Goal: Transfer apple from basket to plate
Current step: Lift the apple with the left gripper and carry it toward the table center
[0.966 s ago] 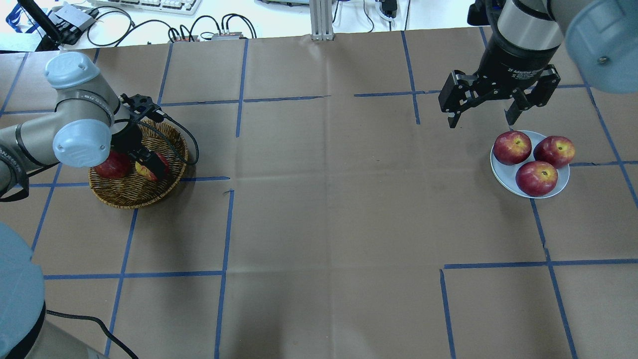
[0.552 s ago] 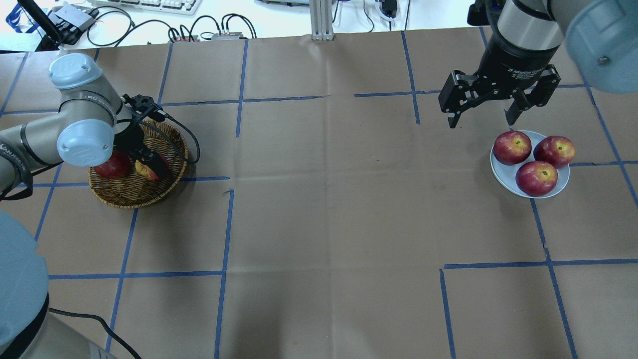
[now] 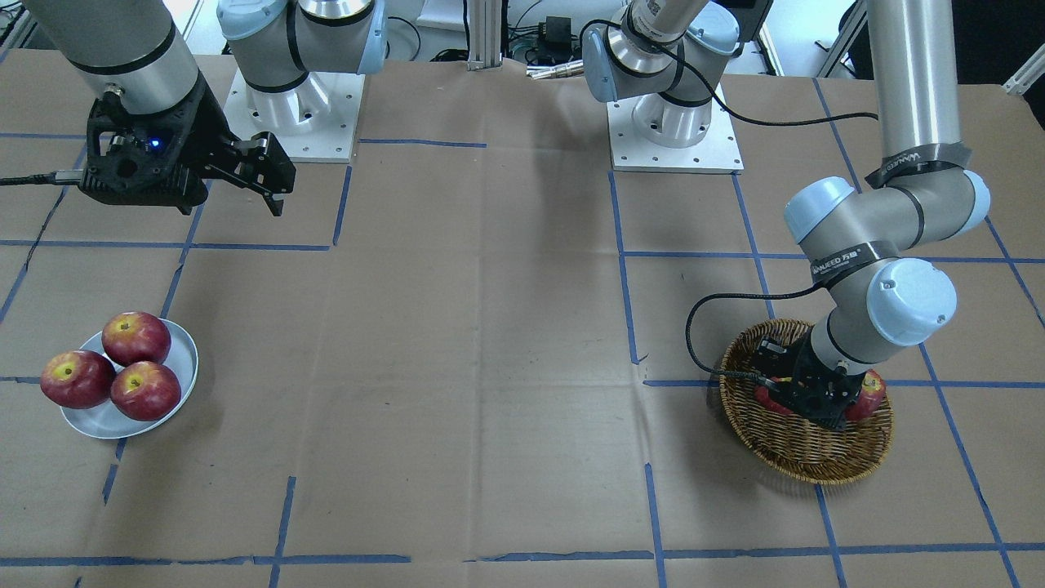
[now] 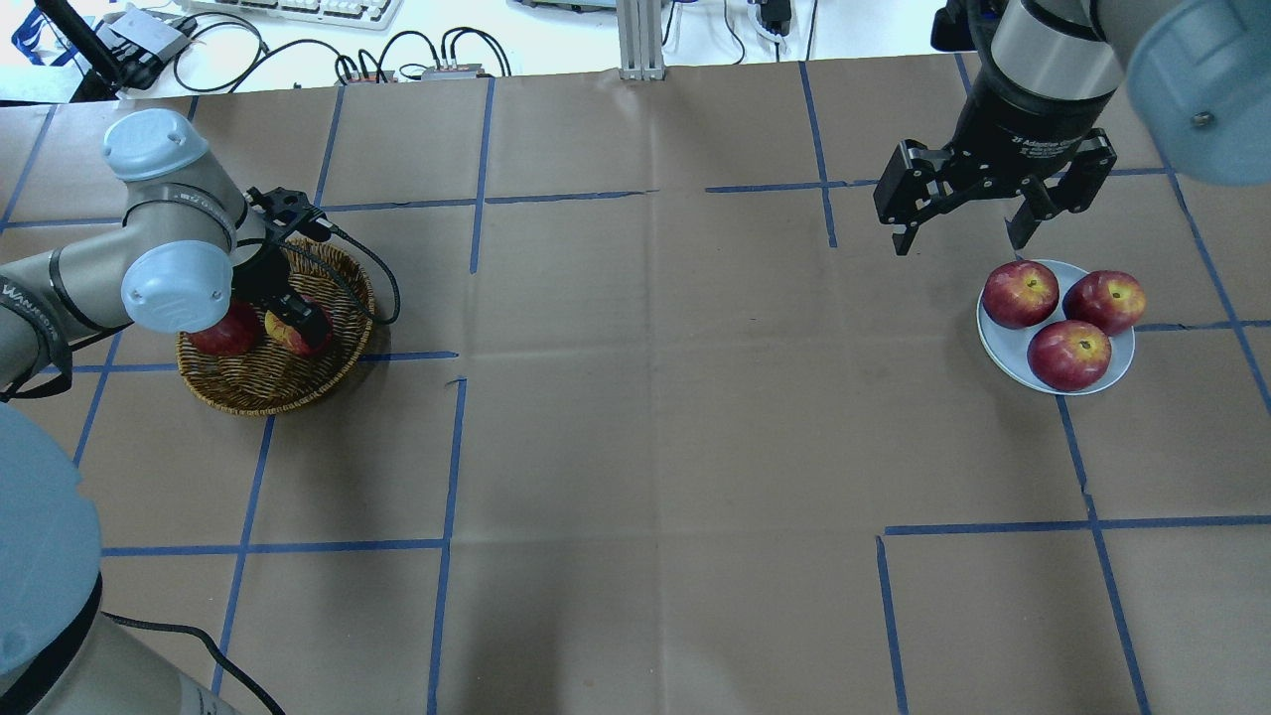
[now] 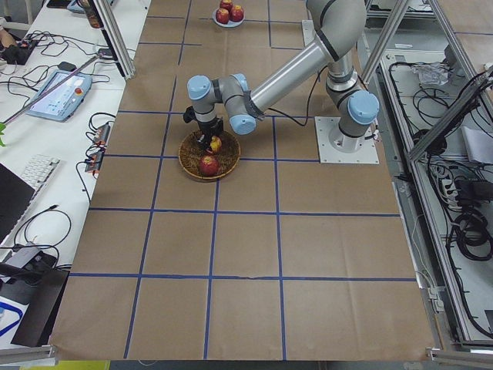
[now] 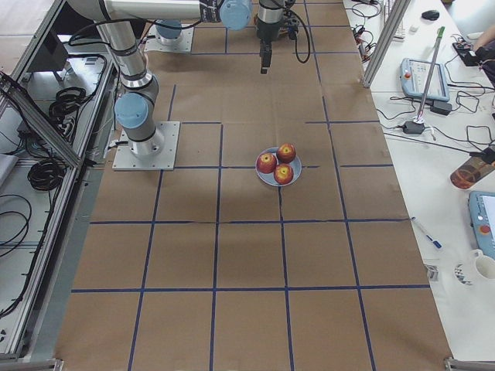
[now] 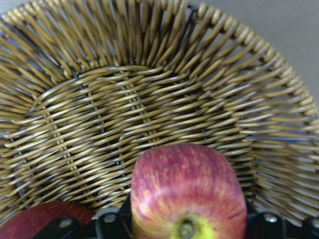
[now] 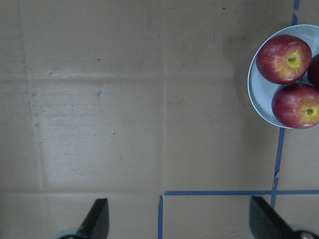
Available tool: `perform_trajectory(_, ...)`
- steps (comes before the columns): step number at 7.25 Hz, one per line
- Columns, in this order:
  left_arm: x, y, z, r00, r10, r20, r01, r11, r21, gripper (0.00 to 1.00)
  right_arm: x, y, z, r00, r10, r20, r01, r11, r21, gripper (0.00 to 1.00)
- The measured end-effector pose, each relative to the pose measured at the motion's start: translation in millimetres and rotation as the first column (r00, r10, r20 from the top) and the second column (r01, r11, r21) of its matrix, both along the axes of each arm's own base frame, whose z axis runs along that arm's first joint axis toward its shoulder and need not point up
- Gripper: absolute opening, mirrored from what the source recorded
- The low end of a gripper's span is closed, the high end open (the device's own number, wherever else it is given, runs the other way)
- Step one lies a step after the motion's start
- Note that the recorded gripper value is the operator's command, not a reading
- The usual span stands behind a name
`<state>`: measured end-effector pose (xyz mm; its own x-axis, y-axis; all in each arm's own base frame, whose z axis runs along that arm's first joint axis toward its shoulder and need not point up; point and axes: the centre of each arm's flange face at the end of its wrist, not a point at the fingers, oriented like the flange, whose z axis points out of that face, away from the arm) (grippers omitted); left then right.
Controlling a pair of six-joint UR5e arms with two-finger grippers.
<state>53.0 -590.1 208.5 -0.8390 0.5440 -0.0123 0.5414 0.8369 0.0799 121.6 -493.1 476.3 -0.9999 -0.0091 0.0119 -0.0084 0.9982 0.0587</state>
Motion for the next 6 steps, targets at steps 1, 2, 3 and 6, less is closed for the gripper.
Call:
perform_trajectory(1, -8.2, 1.4, 18.9, 1.0, 0.025, 0.009, -0.025, 0.999, -0.03, 0.36, 0.0, 0.0, -0.1, 1.0, 0.0, 0.0, 0.0, 1.0, 0.0, 1.0)
perform_trajectory(2, -30.1, 4.9, 43.1, 0.996, 0.086, 0.009, -0.085, 0.994, -0.065, 0.36, 0.0, -0.1, -0.2, 1.0, 0.0, 0.0, 0.0, 1.0, 0.001, 1.0)
perform_trajectory(3, -75.8, 8.7, 63.2, 0.988, 0.153, -0.005, -0.152, 0.984, -0.094, 0.37, 0.0, -0.1, -0.3, 1.0, 0.0, 0.0, 0.0, 1.0, 0.001, 1.0)
perform_trajectory(6, -245.8, 17.2, 88.3, 0.946, 0.321, -0.046, -0.324, 0.938, -0.126, 0.37, 0.0, -0.2, -0.3, 1.0, 0.0, 0.0, 0.0, 1.0, 0.001, 1.0)
